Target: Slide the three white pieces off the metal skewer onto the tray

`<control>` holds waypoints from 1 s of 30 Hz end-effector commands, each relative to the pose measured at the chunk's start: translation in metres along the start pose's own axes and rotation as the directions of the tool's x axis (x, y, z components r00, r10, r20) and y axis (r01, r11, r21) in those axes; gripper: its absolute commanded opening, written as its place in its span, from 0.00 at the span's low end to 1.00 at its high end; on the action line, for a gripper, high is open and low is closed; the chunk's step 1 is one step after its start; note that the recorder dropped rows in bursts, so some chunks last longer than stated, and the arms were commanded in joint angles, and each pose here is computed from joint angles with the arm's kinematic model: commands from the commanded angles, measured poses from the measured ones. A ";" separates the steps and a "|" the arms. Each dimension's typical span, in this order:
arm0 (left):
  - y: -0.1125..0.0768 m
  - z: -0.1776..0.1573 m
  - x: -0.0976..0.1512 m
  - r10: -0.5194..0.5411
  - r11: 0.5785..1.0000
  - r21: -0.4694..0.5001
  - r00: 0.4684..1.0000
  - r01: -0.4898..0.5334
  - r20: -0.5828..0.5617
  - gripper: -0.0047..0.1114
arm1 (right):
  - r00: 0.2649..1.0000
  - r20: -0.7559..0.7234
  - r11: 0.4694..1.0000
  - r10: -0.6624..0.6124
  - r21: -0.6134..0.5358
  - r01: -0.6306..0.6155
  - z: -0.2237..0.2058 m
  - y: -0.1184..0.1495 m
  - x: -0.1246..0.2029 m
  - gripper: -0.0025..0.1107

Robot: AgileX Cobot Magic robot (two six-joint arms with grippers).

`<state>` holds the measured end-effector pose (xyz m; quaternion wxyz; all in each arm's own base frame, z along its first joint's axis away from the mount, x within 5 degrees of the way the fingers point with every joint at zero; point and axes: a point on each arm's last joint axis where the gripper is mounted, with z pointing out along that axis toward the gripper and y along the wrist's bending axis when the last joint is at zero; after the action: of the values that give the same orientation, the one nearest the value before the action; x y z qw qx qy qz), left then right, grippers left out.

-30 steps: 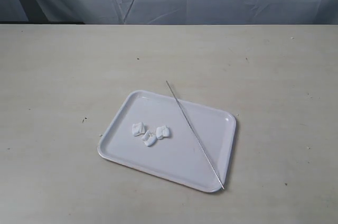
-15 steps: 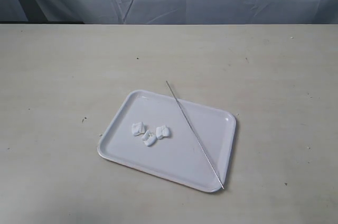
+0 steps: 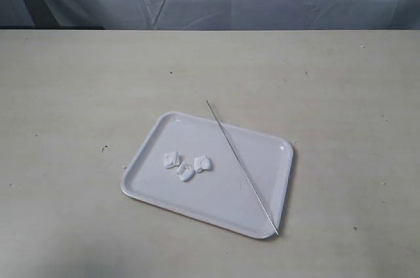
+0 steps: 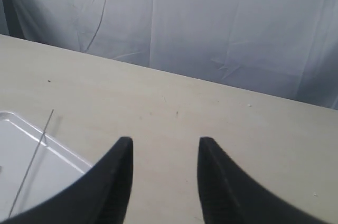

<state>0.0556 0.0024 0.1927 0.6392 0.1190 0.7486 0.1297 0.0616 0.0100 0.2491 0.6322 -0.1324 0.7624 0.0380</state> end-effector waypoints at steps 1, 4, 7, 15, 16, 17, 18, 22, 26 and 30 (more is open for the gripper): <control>0.004 -0.001 -0.011 0.053 0.998 -0.052 0.990 -0.047 0.128 0.50 | 0.999 0.034 0.999 0.009 0.032 -0.010 0.010 0.003 0.023 0.37; 0.003 -0.001 -0.012 0.054 0.998 -0.029 0.988 -0.050 0.144 0.50 | 0.997 0.066 0.998 0.040 0.043 -0.043 0.013 0.004 0.032 0.37; 0.000 -0.001 -0.013 0.054 0.998 0.021 0.985 -0.058 0.165 0.50 | 0.997 0.065 0.995 0.048 0.080 -0.053 0.015 0.003 0.039 0.37; -0.006 -0.001 -0.008 -0.147 0.984 0.115 0.984 0.135 0.100 0.50 | 0.994 0.028 0.986 0.108 0.127 -0.111 0.015 0.000 0.046 0.37; -0.006 -0.001 -0.007 -0.154 0.983 0.115 0.984 0.144 0.089 0.50 | 0.991 0.030 0.983 0.131 0.124 -0.134 0.015 0.000 0.046 0.37; -0.006 -0.001 -0.005 -0.177 0.979 0.114 0.982 0.169 0.064 0.50 | 0.988 0.032 0.981 0.150 0.121 -0.153 0.016 0.000 0.046 0.37; -0.006 0.000 -0.003 -0.204 0.974 0.108 0.978 0.199 0.035 0.50 | 0.985 0.039 0.978 0.168 0.120 -0.172 0.015 0.000 0.046 0.37; -0.005 0.000 -0.001 -0.281 0.957 0.077 0.960 0.280 0.013 0.50 | 0.971 0.065 0.962 0.228 0.137 -0.235 0.007 0.000 0.048 0.37; -0.004 0.000 -0.001 -0.274 0.960 0.060 0.962 0.273 0.012 0.50 | 0.970 0.067 0.958 0.232 0.158 -0.240 0.002 -0.001 0.052 0.37; -0.004 0.000 -0.001 -0.274 0.960 0.060 0.962 0.273 0.012 0.50 | 0.959 0.071 0.948 0.273 0.150 -0.281 0.001 0.000 0.053 0.37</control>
<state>0.0557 -0.0017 0.1934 0.6548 0.0369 0.7547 0.0166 0.0550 0.0017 0.2007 0.6531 0.0146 0.7549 0.0588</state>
